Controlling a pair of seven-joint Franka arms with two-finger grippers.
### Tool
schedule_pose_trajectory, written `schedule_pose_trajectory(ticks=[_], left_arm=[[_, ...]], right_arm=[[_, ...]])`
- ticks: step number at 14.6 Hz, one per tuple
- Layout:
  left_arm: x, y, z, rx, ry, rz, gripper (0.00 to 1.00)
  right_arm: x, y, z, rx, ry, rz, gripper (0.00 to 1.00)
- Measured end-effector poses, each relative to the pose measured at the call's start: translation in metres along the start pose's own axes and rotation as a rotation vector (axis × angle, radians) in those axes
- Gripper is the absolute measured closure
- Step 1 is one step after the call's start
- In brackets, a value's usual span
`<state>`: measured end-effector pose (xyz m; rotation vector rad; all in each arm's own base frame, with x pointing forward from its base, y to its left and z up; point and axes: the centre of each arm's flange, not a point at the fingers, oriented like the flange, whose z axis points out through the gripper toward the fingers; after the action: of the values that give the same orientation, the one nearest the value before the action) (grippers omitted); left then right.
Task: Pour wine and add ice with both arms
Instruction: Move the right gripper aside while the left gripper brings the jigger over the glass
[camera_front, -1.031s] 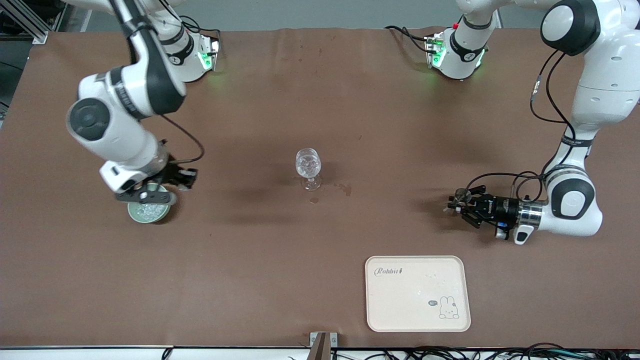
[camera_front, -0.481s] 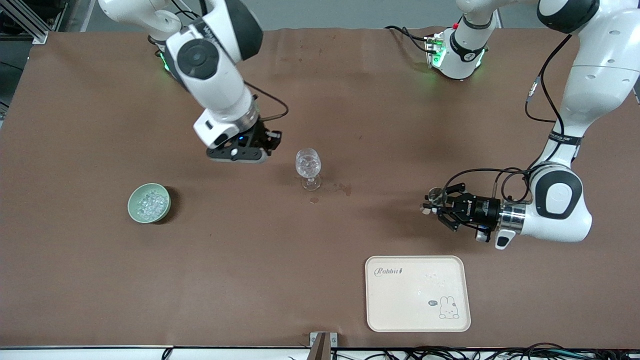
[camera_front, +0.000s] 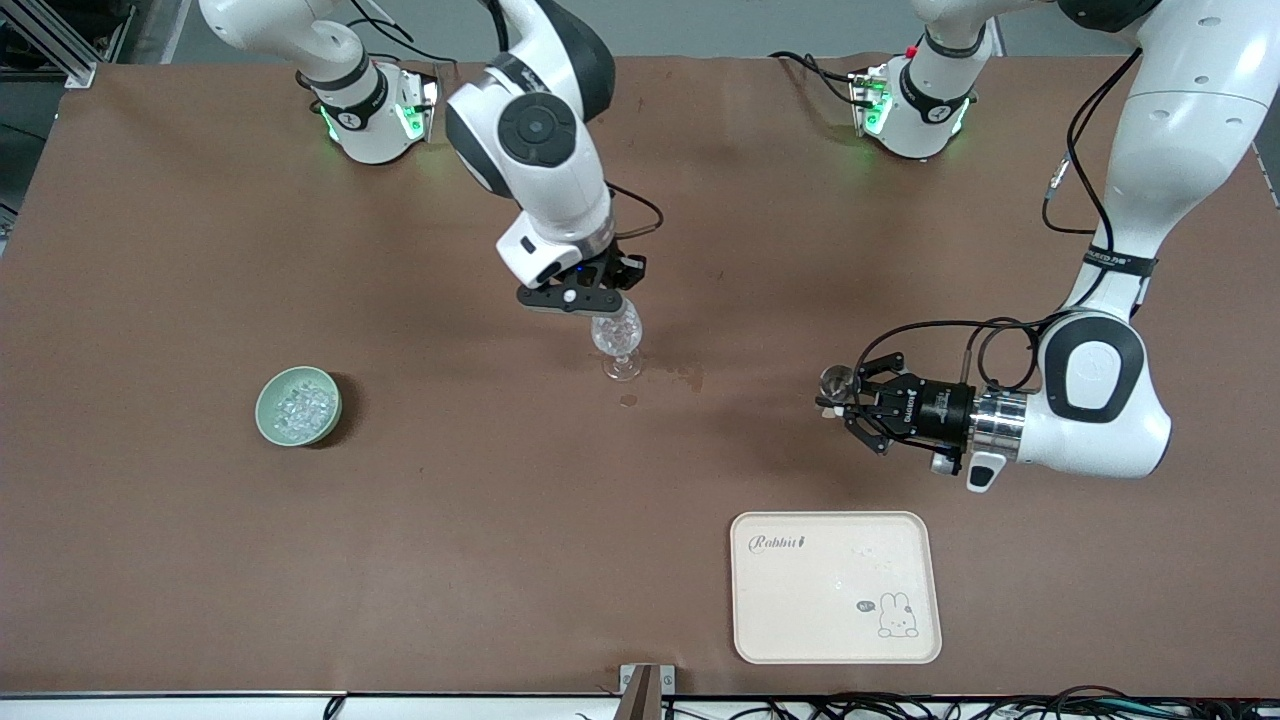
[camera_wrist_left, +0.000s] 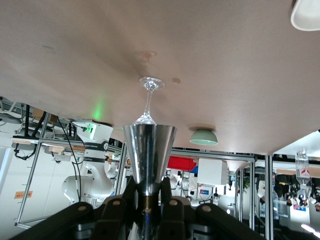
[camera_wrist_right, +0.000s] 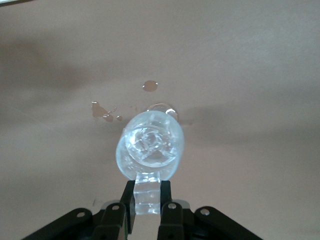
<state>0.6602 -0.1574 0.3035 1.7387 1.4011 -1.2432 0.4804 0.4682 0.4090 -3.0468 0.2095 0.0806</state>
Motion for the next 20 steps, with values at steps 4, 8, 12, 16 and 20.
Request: schedule_pose_trajectory(ticks=[4,8,12,16,20], left_arm=[[-0.016,0.003,0.016,-0.004,0.024,-0.03,0.78],[-0.034,0.011,0.054,-0.021,0.062,-0.053,0.78],[-0.054,0.012,0.084,-0.009,0.082,-0.071,0.78],[-0.089,0.006,0.119,0.012,0.143,-0.097,0.78],[-0.109,-0.003,0.157,0.041,0.287,-0.131,0.78]], right_arm=[[0.011,0.001,-0.004,0.003,0.009,0.015,0.77],[0.029,0.026,-0.008,-0.038,-0.018,0.044,0.77],[0.083,0.119,-0.051,-0.029,-0.016,0.05,0.77],[0.083,0.182,-0.083,-0.016,-0.009,0.042,0.77],[0.068,0.194,-0.087,-0.019,-0.015,0.018,0.77]])
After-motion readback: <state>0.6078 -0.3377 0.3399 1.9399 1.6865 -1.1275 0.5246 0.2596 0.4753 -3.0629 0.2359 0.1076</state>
